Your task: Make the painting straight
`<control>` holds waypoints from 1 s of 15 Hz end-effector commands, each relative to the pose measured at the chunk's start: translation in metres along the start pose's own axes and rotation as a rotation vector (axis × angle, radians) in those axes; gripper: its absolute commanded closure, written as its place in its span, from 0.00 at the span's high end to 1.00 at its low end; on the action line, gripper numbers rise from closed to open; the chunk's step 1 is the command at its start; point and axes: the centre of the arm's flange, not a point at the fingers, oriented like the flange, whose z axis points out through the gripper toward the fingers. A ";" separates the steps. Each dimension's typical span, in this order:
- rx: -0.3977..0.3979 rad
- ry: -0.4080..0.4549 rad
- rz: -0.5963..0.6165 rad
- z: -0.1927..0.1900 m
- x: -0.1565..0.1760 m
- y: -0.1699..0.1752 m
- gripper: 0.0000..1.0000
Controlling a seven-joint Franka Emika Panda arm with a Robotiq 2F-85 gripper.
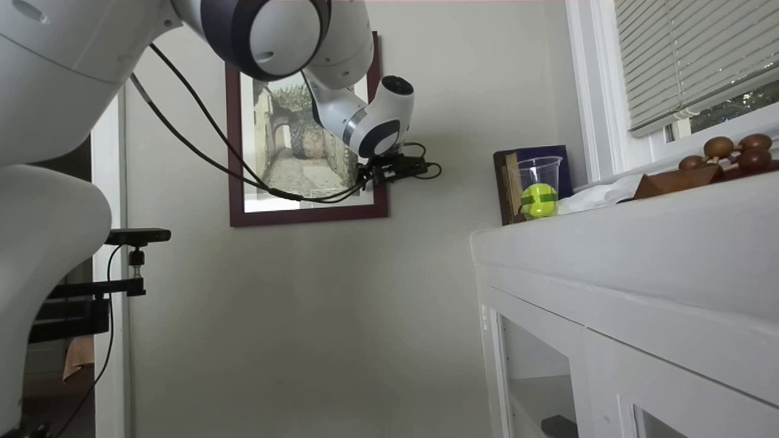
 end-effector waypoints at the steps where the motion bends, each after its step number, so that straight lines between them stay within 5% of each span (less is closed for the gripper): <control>1: 0.000 -0.035 0.032 0.000 0.004 -0.026 1.00; 15: -0.007 -0.105 0.083 -0.003 0.011 -0.048 1.00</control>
